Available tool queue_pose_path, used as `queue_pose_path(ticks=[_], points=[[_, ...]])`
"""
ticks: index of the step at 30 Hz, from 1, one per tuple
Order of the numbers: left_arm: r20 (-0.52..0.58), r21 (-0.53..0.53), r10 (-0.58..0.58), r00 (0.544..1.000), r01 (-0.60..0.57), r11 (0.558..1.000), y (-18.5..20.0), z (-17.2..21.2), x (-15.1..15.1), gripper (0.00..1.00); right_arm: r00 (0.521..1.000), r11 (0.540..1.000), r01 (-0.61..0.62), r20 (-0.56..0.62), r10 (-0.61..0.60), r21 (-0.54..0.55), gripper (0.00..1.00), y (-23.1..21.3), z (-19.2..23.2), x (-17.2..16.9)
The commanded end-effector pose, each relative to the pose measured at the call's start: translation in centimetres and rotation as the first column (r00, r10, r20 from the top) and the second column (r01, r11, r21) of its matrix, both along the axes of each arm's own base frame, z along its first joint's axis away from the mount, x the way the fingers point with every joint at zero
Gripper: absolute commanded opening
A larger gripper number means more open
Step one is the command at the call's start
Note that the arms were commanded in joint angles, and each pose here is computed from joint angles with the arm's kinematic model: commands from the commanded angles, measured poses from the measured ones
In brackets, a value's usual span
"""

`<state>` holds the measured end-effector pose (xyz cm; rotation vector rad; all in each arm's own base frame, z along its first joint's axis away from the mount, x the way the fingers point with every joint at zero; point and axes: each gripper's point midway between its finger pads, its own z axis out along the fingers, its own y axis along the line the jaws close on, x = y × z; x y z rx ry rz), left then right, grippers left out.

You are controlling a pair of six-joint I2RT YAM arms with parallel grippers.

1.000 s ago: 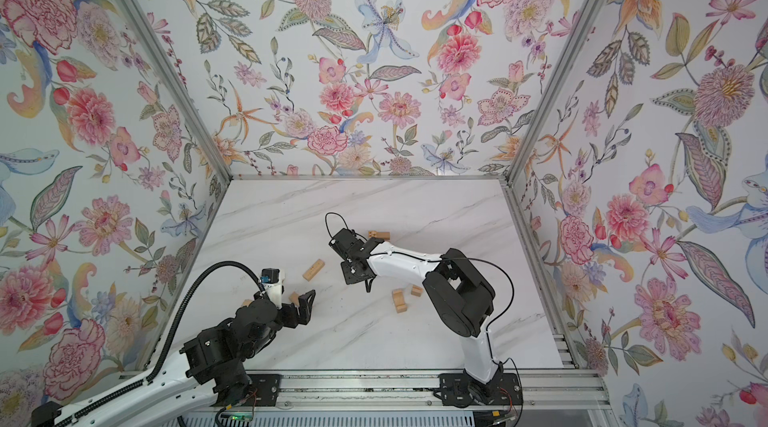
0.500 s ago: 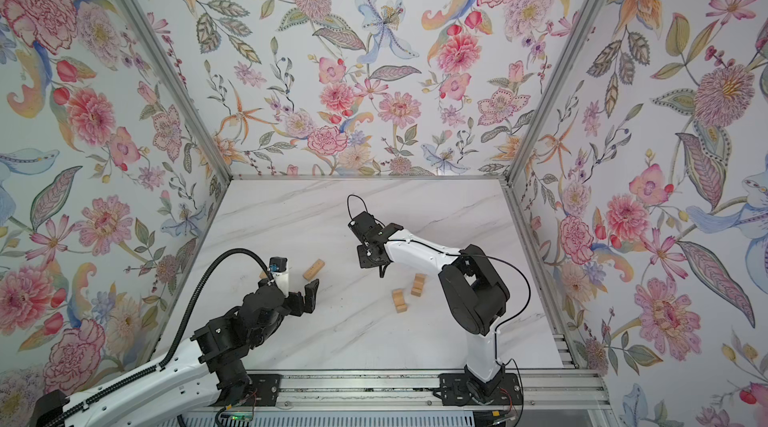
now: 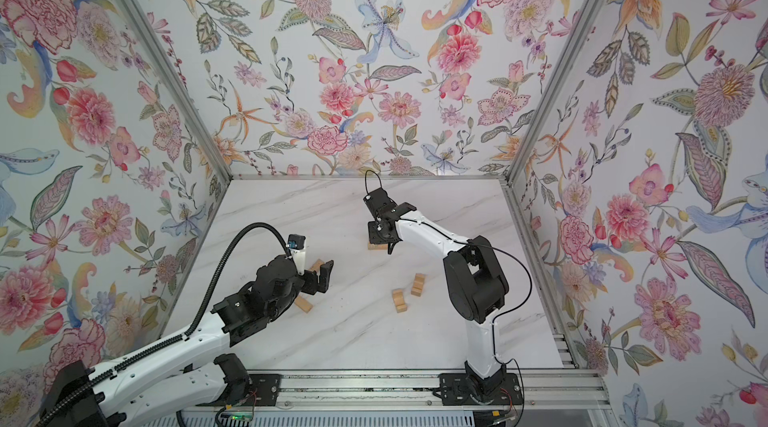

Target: Build the wood block tower

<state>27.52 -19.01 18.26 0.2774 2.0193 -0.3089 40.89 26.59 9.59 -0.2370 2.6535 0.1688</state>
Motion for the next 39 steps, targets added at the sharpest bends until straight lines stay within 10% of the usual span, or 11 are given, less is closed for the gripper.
queue_pose_path(ticks=[1,39], points=[[0.031,-0.016,-0.031,0.999,0.032,0.999,-0.7,1.5,0.9,0.99,0.999,1.000,-0.013,-0.039,0.012,-0.022,0.32,-0.3,-1.2,0.5],[-0.001,-0.009,-0.009,1.000,0.009,1.000,0.3,0.3,2.2,0.99,0.994,1.000,0.011,-0.105,-0.013,-0.019,0.32,-0.6,-4.9,2.5]])
